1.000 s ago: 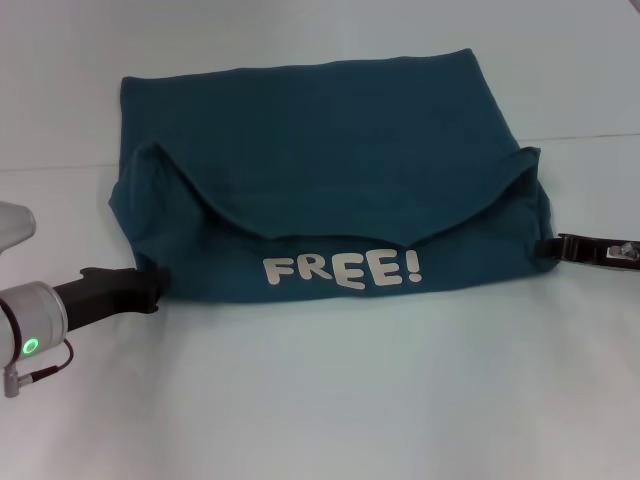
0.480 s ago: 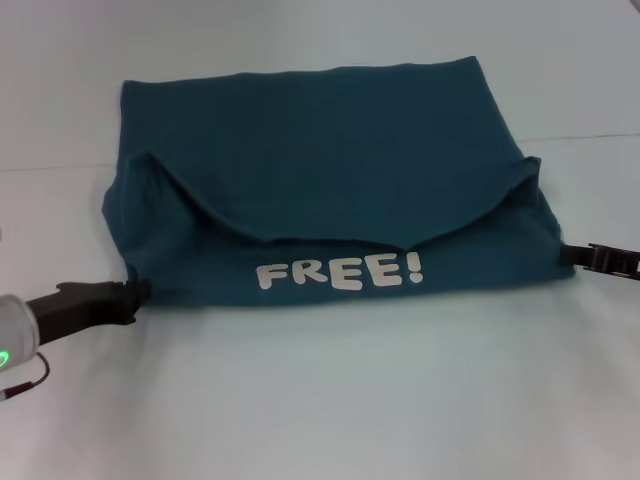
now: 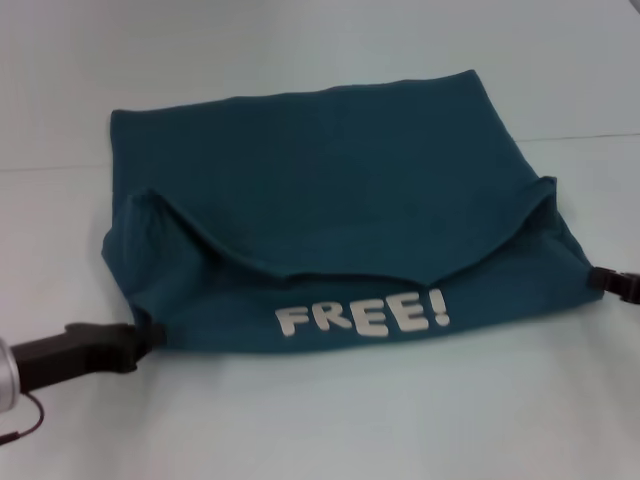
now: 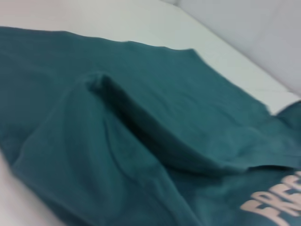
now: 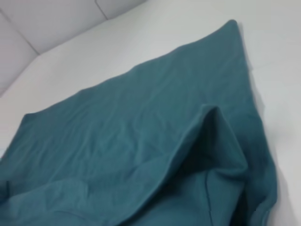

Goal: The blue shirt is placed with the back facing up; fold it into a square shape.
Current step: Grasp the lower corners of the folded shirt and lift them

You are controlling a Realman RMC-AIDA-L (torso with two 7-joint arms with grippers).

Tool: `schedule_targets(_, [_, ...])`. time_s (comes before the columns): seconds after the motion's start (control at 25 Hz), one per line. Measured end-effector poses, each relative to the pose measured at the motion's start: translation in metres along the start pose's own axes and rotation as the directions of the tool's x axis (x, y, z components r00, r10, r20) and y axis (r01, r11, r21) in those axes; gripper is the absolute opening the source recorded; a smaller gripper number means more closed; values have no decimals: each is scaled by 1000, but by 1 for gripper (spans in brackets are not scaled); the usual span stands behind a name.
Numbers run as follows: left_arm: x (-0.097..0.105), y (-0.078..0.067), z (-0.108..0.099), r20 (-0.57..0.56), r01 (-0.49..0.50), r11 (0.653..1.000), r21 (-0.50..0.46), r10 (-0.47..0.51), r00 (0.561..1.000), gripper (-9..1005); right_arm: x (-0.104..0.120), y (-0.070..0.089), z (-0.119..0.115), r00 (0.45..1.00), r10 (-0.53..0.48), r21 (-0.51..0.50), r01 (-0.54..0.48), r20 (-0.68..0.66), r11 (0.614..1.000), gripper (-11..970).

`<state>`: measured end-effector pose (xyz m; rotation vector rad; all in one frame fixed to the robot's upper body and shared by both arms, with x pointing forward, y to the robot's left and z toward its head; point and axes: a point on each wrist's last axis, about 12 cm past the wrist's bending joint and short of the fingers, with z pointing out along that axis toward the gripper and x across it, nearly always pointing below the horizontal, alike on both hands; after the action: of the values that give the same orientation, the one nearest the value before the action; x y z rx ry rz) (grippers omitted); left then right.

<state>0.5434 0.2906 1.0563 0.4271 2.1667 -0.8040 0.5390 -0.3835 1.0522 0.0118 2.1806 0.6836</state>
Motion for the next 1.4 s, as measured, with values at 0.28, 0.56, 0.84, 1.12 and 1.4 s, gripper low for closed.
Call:
schedule_targets(0.28, [16,-4,-16,-35,35,998,58,-33,999,2,22,-6,-27,999,8,-49,-5,49,999,18])
schedule_targets(0.56, [20,-7,-22,-43,50,994,100,-46,998,5,37,-9,-48,997,7,-69,-1,81,998,18])
schedule_targets(0.84, [20,-13,-23,-70,41,987,152,-31,997,8,48,-10,-59,996,-10,-75,16,90,997,18])
schedule_targets(1.12, [24,-17,-31,-86,44,979,199,-28,996,11,58,-9,-69,995,-39,-95,48,97,994,18])
schedule_targets(1.4, [29,-20,-39,-102,49,970,239,-25,994,15,76,-8,-82,995,-38,-108,48,89,993,19])
